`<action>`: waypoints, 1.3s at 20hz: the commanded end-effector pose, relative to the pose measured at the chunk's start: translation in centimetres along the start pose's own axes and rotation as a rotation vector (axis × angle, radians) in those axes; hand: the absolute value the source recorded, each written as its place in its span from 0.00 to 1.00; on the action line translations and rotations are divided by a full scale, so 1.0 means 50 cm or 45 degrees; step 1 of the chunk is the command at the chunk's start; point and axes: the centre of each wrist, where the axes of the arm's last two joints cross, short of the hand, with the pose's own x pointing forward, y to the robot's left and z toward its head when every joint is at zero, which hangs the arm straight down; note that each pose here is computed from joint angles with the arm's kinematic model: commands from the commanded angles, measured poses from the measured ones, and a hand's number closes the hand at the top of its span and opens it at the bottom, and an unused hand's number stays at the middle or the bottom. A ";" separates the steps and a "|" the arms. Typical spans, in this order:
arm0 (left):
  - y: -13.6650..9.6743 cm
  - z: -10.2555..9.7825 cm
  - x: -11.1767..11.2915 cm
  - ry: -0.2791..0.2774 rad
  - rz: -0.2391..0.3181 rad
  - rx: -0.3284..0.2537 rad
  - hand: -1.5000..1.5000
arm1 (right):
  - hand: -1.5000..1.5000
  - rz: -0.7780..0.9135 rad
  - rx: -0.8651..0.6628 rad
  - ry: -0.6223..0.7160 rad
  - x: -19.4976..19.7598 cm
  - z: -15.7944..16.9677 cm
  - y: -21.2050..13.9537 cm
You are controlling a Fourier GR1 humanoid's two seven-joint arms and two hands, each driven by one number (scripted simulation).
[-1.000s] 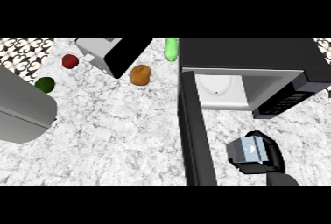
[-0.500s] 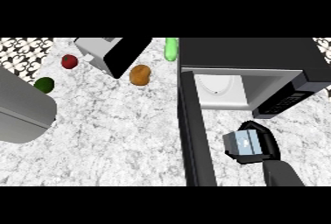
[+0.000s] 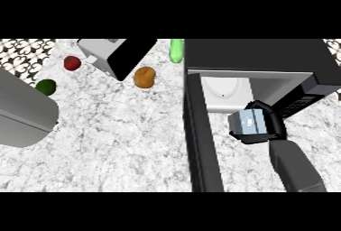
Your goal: Pick up the milk, place it into the microwave and close the microwave
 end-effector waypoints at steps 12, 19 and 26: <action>0.005 -0.041 0.012 -0.168 0.060 -0.069 0.00 | 1.00 0.132 -0.018 0.031 0.105 -0.184 -0.051; 0.007 -0.052 0.002 -0.171 0.057 -0.102 0.00 | 1.00 0.371 -0.138 -0.012 0.123 -0.204 -0.060; 0.018 -0.062 -0.020 -0.168 0.068 -0.125 0.00 | 1.00 0.404 -0.247 -0.002 0.112 -0.191 -0.062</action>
